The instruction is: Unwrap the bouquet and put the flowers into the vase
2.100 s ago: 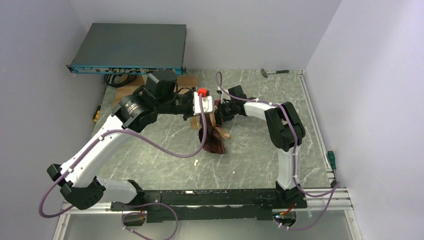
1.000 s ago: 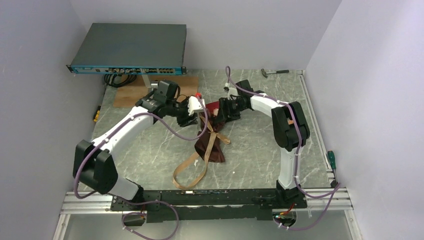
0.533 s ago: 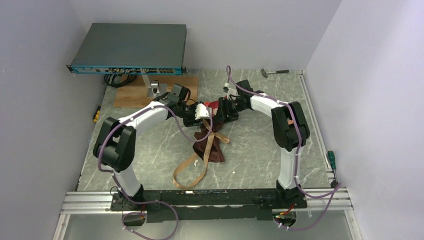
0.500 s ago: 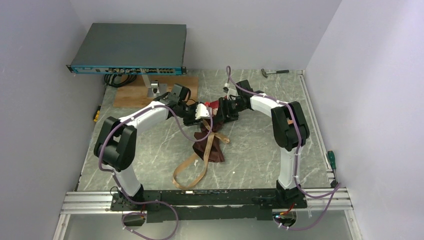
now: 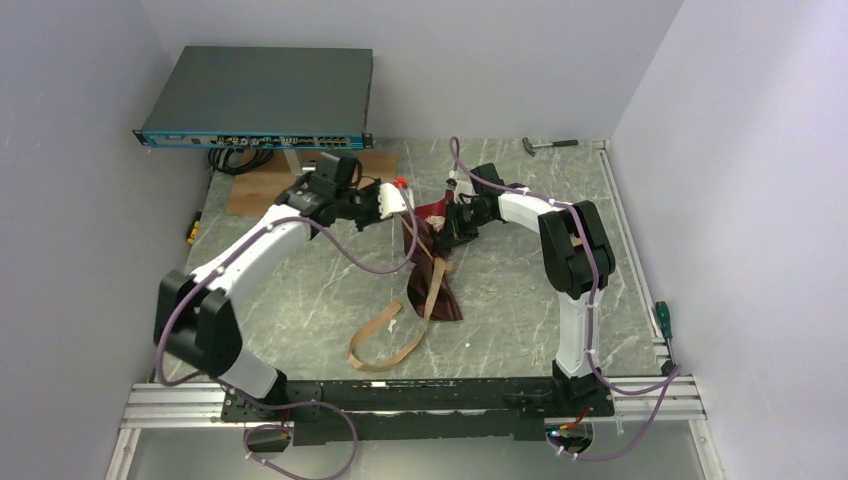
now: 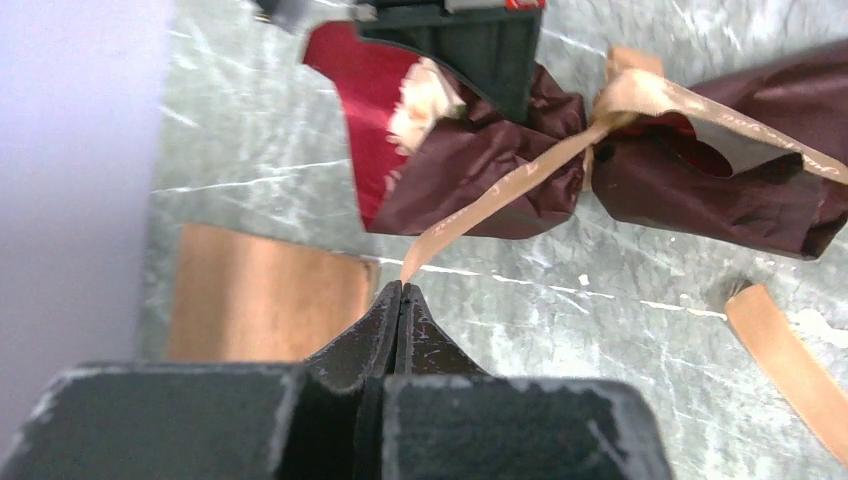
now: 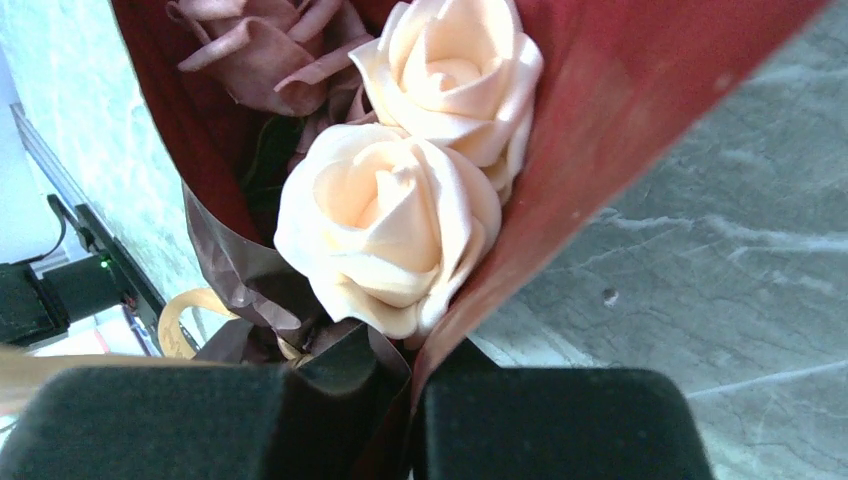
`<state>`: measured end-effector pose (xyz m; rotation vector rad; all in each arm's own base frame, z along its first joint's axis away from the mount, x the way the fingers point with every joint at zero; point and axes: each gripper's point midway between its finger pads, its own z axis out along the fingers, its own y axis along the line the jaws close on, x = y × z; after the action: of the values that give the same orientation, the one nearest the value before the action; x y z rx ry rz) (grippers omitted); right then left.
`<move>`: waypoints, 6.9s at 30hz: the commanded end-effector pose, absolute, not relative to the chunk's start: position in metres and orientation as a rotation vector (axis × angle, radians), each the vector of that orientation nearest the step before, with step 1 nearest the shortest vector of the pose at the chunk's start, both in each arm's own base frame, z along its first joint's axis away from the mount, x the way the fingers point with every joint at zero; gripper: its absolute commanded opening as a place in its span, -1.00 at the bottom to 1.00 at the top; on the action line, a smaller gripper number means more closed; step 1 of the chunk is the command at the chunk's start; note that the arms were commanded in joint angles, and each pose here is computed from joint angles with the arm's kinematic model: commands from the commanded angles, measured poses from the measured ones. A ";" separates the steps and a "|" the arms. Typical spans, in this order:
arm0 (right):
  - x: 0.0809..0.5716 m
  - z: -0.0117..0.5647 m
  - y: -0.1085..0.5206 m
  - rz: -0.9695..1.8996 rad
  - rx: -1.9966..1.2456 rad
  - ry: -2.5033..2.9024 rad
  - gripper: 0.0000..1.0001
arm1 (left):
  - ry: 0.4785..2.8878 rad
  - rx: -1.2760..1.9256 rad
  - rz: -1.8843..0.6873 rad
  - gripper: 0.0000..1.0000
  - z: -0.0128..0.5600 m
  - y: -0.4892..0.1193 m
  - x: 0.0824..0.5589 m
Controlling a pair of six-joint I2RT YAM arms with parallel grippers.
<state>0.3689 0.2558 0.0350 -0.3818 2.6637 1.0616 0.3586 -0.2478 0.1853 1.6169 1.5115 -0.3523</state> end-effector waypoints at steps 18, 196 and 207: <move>0.380 0.041 0.245 0.907 -0.409 2.607 -1.00 | 1.879 0.798 -0.002 -1.00 0.288 -0.081 0.359; 0.332 0.050 0.275 1.279 -0.339 2.625 -0.05 | 1.491 1.822 -0.522 -0.97 0.075 -0.313 0.292; 0.334 0.020 0.256 1.086 -0.319 2.712 -0.91 | 1.427 1.705 -0.550 -1.00 0.136 -0.319 0.300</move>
<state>0.3258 0.2668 0.0301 -0.3067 2.7138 1.2007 0.2972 -0.3077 0.0736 1.7932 1.5436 -0.5167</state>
